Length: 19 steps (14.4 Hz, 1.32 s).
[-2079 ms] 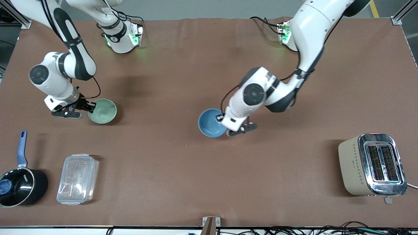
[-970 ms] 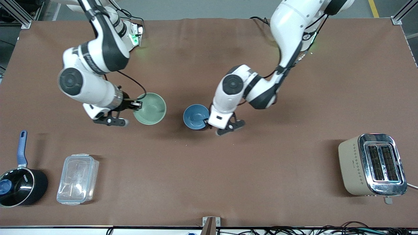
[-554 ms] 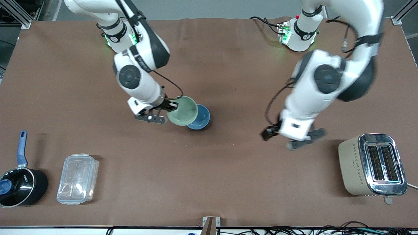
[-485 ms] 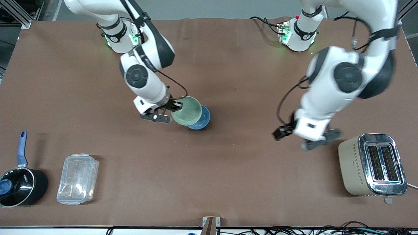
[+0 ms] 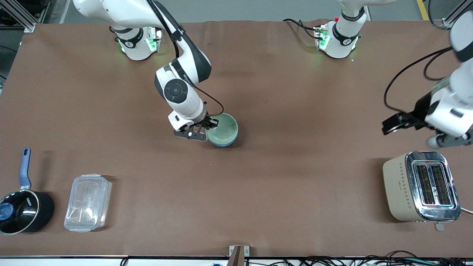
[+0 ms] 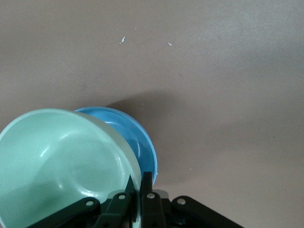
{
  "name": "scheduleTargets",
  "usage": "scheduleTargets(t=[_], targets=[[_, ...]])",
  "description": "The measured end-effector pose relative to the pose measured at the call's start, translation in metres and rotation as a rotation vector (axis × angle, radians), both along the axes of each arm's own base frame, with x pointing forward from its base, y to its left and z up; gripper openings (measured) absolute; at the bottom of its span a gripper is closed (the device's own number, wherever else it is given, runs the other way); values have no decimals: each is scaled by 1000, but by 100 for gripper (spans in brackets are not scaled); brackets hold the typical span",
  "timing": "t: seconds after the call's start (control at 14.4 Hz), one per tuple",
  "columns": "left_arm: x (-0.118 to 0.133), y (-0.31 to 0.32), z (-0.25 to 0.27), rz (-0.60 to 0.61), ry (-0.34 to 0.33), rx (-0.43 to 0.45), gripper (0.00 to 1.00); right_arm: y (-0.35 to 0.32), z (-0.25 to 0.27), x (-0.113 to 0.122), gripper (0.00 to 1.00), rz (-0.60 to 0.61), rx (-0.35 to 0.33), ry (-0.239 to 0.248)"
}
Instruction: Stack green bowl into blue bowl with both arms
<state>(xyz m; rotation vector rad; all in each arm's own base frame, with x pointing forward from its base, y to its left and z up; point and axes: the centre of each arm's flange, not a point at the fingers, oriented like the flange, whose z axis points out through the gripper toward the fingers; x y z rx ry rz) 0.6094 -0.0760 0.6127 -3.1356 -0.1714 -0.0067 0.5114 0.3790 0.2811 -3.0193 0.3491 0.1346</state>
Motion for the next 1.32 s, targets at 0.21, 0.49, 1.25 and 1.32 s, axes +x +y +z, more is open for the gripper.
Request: scheduleTargets(t=[0.21,0.49,1.25,1.32], targets=[[-24,11,28,-59,-3,10,100,0,-5,1,5,-4,1,-5],[-57,24,34,-91,14,26,100,-1,-12,3,5,-9,0,-12],[-69,30,30,-82,27,32,100,-6,-20,6,75,-18,-15,4],[-69,30,30,-82,26,32,100,-10,-10,9,84,-14,-27,12]])
